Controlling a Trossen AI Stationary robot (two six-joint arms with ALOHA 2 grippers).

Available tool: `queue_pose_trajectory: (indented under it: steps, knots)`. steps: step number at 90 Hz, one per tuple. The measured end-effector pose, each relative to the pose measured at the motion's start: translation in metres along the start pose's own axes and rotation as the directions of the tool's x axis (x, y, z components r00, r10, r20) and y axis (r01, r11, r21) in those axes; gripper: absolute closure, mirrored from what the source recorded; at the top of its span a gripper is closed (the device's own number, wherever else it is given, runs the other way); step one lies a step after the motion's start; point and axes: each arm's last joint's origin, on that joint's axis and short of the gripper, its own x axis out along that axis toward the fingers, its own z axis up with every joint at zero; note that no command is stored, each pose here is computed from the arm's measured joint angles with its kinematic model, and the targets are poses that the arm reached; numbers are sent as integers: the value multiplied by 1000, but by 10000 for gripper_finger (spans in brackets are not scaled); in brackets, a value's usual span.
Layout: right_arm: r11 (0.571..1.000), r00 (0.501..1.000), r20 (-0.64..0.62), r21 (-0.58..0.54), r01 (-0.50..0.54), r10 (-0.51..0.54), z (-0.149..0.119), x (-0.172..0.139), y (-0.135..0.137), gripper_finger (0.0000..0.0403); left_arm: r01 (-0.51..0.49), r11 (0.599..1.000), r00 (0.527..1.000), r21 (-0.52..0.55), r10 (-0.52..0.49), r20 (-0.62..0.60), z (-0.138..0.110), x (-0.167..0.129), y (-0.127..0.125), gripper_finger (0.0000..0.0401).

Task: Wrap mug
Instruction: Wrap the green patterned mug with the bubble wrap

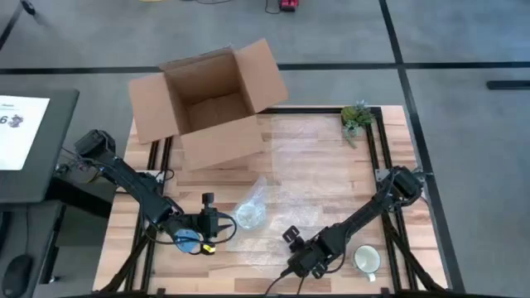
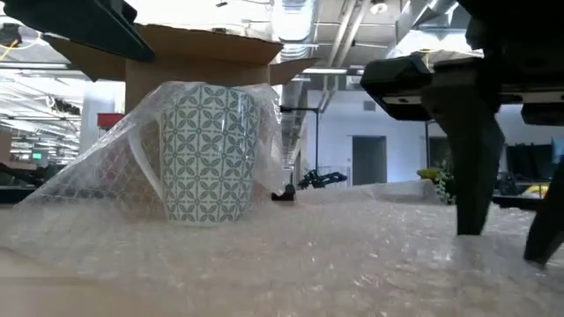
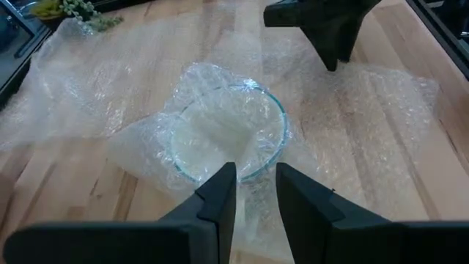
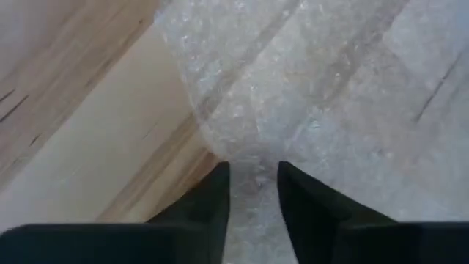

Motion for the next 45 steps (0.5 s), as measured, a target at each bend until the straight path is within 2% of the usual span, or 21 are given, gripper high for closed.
queue_pose_trajectory:
  steps: [13, 20, 37, 45]
  knots:
    - [994, 994, 17, 17, 104, -104, 11, -6, -8, 393, 0, 1000, 1000, 0, 0, 0, 0, 0, 0, 324]
    - [986, 984, 62, 44, 163, -165, 26, -17, -17, 395, -4, 1000, 1000, -2, 4, 0, 0, 1, 1, 324]
    - [977, 975, 90, 79, 197, -204, 52, -45, -38, 401, -23, 1000, 1000, -15, 23, -5, 1, 4, 5, 324]
    - [954, 950, 102, 90, 285, -294, 63, -58, -52, 402, -33, 999, 999, -11, 33, -16, -5, 8, 7, 324]
